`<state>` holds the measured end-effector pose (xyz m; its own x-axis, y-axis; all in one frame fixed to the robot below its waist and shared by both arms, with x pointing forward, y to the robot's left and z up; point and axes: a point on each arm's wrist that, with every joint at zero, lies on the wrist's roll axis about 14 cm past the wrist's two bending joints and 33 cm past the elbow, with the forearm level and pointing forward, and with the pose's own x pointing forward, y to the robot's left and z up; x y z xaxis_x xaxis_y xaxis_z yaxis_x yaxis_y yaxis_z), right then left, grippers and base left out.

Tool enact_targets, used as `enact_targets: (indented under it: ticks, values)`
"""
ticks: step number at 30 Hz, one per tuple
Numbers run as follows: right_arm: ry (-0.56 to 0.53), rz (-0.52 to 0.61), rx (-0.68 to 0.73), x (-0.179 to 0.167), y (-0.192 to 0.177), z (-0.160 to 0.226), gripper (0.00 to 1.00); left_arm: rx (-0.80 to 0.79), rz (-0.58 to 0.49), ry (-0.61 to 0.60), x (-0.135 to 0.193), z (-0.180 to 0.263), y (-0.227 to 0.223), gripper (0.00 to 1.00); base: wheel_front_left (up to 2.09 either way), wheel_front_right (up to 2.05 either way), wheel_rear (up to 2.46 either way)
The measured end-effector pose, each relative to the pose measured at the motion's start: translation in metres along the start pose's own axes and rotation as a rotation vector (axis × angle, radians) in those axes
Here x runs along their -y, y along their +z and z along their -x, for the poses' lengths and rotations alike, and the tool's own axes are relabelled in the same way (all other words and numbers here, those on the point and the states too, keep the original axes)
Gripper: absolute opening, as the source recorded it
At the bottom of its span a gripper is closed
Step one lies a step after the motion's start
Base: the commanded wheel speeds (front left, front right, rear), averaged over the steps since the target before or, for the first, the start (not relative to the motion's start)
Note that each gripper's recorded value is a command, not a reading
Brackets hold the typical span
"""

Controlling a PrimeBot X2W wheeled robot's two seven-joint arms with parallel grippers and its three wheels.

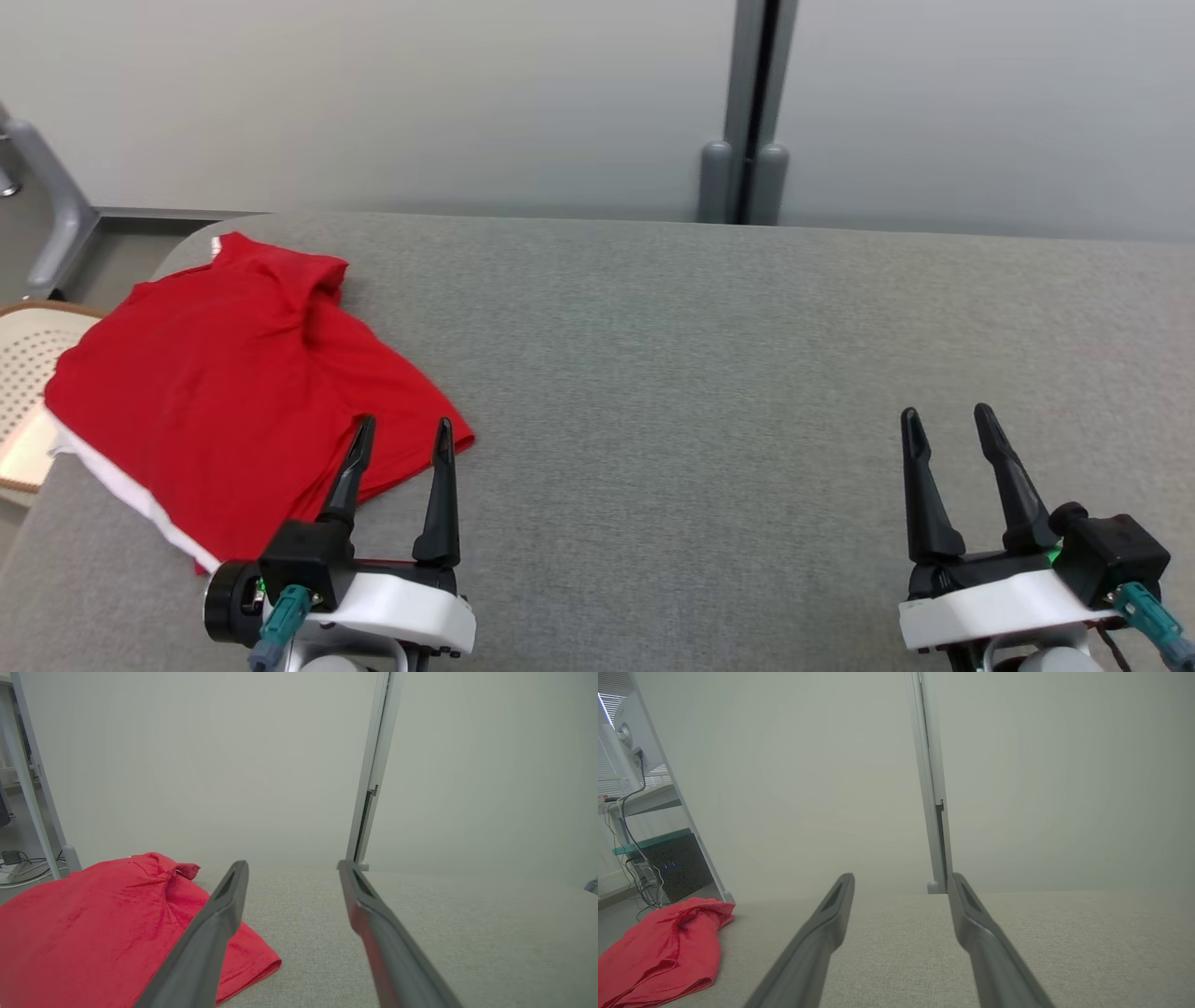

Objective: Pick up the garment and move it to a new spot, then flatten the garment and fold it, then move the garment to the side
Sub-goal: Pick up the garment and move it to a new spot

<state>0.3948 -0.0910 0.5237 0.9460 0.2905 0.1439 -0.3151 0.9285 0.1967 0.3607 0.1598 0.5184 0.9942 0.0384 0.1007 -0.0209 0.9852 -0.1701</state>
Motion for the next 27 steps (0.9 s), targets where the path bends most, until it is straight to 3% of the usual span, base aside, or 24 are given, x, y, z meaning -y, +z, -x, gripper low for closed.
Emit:
enact_targets:
  ticks: [10,19,27]
  values:
    - [0.253,-0.044,-0.068,-0.085,-0.025,-0.021,1.00,0.041,-0.028,0.233,-0.070,0.046,0.017,1.00,0.00,0.00,0.00]
    - [0.423,-0.065,-0.109,-0.143,-0.038,-0.026,1.00,0.083,-0.048,0.396,-0.113,0.086,0.031,1.00,0.00,0.00,0.00]
    - [0.459,-0.073,-0.140,-0.156,-0.048,-0.026,1.00,0.088,-0.067,0.441,-0.122,0.096,0.034,1.00,0.00,0.00,0.00]
